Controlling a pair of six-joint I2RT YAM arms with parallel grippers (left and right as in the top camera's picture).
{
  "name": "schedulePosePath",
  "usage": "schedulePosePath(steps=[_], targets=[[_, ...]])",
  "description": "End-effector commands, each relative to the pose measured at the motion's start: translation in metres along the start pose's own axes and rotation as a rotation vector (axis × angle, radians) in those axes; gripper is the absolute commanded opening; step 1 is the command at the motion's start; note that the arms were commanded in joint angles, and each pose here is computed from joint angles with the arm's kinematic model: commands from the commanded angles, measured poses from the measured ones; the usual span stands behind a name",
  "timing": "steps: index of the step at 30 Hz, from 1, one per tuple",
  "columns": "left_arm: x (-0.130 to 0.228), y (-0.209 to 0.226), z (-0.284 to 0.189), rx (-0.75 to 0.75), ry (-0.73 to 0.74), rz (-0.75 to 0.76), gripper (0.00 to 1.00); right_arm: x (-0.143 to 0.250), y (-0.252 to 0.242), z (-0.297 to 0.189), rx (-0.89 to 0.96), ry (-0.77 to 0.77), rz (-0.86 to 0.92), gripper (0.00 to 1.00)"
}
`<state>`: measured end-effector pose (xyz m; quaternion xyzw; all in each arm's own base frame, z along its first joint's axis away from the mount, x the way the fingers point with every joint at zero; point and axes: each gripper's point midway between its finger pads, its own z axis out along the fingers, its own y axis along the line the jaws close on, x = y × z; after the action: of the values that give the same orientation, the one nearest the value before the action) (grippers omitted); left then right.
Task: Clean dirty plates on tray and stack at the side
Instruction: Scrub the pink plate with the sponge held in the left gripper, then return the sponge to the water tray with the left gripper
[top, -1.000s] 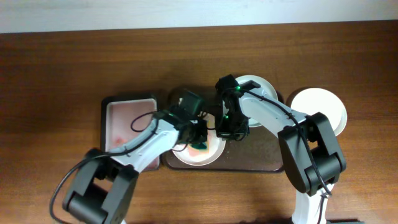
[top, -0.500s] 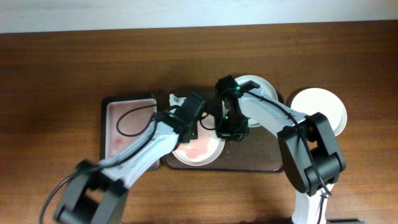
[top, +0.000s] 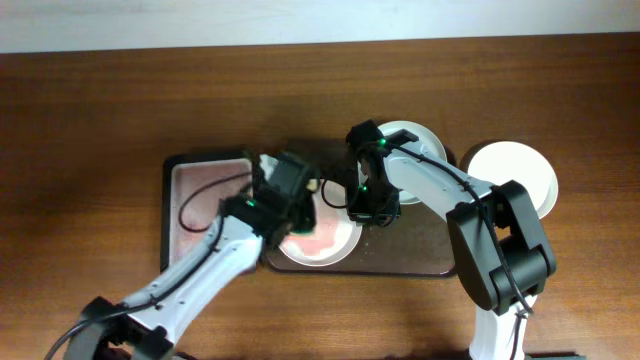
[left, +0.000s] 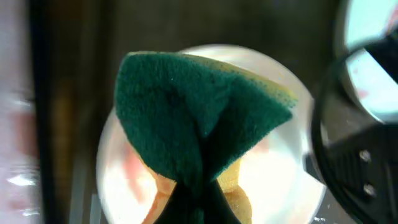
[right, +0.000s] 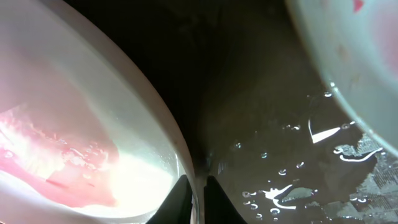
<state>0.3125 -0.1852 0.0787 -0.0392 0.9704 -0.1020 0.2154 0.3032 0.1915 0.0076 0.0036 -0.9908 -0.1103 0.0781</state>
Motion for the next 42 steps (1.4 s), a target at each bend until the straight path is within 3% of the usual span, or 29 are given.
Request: schedulePosePath(steps=[1,6,10,12,16,18,20,23,26,31,34,36,42], targets=[[0.029,-0.009,0.021,0.014,0.056,-0.052,0.0,0.001,-0.003,0.002,0.015,0.005,0.005,0.1],[0.052,-0.019,0.056,-0.009,0.105,0.001,0.0,0.001,-0.003,0.002,0.015,0.005,0.005,0.09],[0.04,0.027,0.058,-0.254,0.005,0.032,0.0,0.002,-0.003,0.002,0.017,0.008,0.006,0.09],[0.026,0.037,0.051,-0.306,-0.049,0.038,0.0,0.002,-0.003,0.002,0.018,0.01,0.007,0.09],[0.0,0.016,0.024,-0.202,-0.095,0.116,0.0,0.003,-0.004,0.002,0.019,0.011,0.007,0.08],[-0.011,-0.01,0.0,-0.073,-0.117,0.162,0.0,0.003,-0.003,0.002,0.019,0.011,0.007,0.16],[-0.016,-0.011,-0.017,-0.051,-0.139,0.185,0.0,0.002,-0.003,0.002,0.018,0.01,0.006,0.24],[-0.024,0.027,-0.027,-0.119,-0.116,0.111,0.0,0.001,-0.002,0.002,0.015,0.003,0.004,0.22],[-0.028,0.075,-0.027,-0.198,-0.062,0.003,0.0,0.001,-0.002,0.002,0.011,0.005,0.004,0.05],[-0.033,0.115,-0.022,-0.175,0.008,-0.059,0.0,0.001,-0.001,0.0,0.006,0.001,0.004,0.04],[-0.027,0.137,-0.011,-0.165,0.063,-0.122,0.0,-0.011,-0.003,-0.03,0.043,-0.106,-0.012,0.04],[-0.02,0.14,0.003,-0.108,0.131,-0.066,0.0,-0.018,-0.009,-0.06,0.101,-0.213,-0.021,0.04],[-0.007,0.157,0.036,-0.129,0.216,-0.023,0.0,-0.024,-0.037,-0.138,0.337,-0.5,-0.028,0.04]])
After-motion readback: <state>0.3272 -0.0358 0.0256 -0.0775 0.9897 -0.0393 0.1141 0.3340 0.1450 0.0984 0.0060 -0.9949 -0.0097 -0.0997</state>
